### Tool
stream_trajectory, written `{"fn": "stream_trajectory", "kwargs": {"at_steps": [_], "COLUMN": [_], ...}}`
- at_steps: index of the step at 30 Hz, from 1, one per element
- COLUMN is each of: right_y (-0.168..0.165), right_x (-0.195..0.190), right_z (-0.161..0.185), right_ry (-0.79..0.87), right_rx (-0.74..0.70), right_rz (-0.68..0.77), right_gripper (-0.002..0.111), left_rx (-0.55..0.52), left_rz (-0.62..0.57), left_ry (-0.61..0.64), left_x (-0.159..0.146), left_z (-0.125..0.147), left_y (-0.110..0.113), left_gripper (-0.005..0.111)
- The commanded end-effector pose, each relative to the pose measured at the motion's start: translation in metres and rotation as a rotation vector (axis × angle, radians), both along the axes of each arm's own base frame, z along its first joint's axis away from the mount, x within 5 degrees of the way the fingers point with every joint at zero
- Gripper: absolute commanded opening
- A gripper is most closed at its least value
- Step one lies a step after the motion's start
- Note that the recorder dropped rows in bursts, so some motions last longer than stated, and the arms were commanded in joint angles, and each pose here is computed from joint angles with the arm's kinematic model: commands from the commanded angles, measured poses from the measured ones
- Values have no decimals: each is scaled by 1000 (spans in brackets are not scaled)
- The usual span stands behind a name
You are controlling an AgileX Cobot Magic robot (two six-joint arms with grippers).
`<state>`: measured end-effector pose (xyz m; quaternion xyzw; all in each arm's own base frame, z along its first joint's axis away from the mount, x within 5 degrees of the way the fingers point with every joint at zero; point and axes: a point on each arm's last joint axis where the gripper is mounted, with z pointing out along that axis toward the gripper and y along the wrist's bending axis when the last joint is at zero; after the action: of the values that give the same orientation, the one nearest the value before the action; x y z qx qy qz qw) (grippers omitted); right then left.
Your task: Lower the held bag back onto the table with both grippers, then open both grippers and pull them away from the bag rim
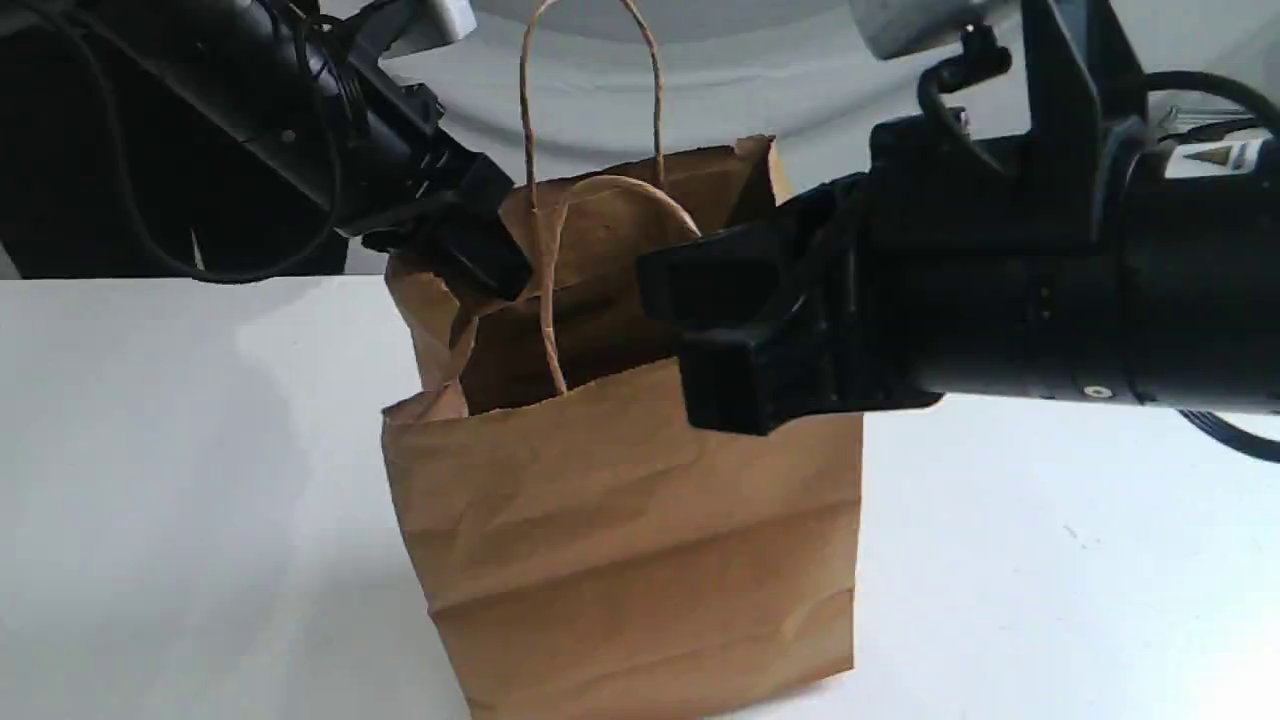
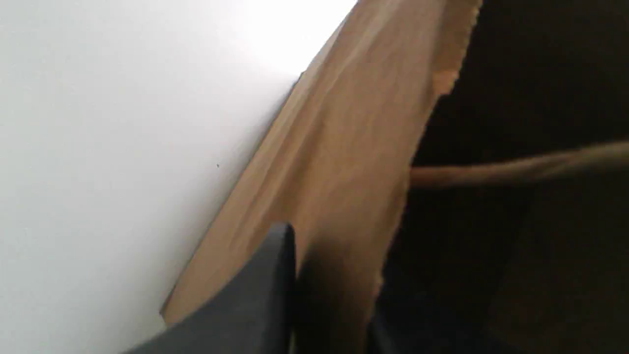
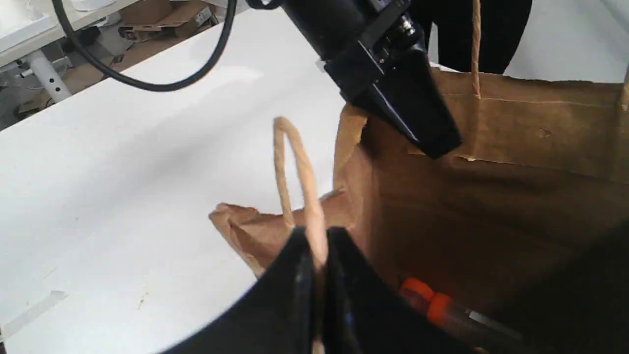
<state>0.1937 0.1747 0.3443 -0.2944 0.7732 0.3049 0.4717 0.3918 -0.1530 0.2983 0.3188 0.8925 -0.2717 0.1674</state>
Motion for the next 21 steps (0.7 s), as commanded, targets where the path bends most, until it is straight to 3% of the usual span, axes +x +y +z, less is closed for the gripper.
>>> {"fn": "stream_trajectory", "kwargs": {"at_steps": [1, 8, 21], "right_y": [0, 0, -1], "right_x": [1, 1, 2], "right_z": [-3, -3, -2], "right_ry": [-3, -7, -17], "right_rx": [-13, -11, -7], "right_rz": [-2, -8, -21], "right_gripper": [0, 0, 0], "left_rx": [-22, -30, 8], "left_rz": [-8, 26, 23], "left_ry": [-15, -17, -97], "left_x": [-1, 0, -9], "left_z": [5, 7, 28], "left_y": [-3, -3, 5], "left_gripper": [28, 50, 53]}}
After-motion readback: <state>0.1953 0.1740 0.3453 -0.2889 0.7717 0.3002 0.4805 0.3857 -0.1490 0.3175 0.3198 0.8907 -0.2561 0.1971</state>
